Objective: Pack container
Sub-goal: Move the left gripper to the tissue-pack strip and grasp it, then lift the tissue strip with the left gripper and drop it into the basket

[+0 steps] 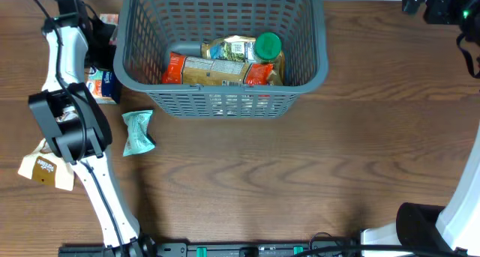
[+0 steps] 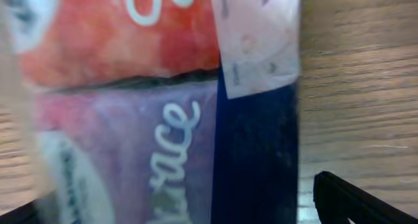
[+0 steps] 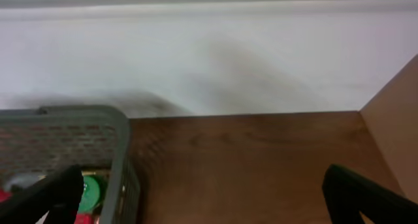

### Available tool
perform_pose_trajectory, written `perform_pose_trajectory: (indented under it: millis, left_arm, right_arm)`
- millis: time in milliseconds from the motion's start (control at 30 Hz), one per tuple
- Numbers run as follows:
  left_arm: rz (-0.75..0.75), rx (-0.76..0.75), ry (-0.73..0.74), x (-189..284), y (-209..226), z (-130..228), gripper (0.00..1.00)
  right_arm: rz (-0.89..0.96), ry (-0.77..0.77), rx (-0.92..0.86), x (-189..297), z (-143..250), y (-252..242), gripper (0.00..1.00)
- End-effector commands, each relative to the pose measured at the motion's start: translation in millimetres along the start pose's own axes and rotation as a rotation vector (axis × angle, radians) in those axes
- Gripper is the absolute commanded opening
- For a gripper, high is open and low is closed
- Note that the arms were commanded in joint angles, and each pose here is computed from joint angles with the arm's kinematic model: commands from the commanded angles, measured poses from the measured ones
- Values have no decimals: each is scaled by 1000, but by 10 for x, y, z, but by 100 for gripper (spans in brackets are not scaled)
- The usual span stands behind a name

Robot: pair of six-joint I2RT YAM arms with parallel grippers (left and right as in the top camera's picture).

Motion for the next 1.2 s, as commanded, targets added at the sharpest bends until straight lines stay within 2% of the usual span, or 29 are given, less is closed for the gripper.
perform_pose_trajectory:
  millis: [0,133,167,300,400,500,567,767,1000,1167]
  left_arm:
    - [29,36,18,-130,-25,52,99]
    - [30,105,21,-137,-26,54,99]
    - [30,126,23,-137,-28,57,94]
    - [54,270,70,-131,-86,132,61]
    - [67,357,105,-115,-128,187,44]
    - [83,374,138,-69,-172,237,32]
    - [89,346,144,6,-193,245,6]
    - [57,278,78,507,-185,164,6]
    - [-62,262,-60,1411,-188,96,6]
    - [-179,240,-81,1966,-227,220,6]
  right_arm:
    - [8,-3,-17,71,-1,-22,99]
    - [23,14,-18,72,33,-42,99]
    - [38,15,-18,72,38,-60,99]
    - [125,10,-17,80,44,-159,99]
    - [145,4,-16,85,38,-181,99]
    - [168,-2,-16,89,30,-207,99]
    - [215,-14,-27,97,19,-259,99]
    - [315,-42,-131,138,-14,-492,99]
    - [535,-73,-549,244,85,-1166,99]
    - [567,-32,-617,271,160,-1424,99]
Point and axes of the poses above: each gripper's point midway between its finger pads, its own x axis back along the fingers, its own y axis along the line the jaws close on, z = x × y, the point moved 6 cm from there along x, back along the fingers, and after that the axes turned 13 degrees about -x, right-handed, at the moved point
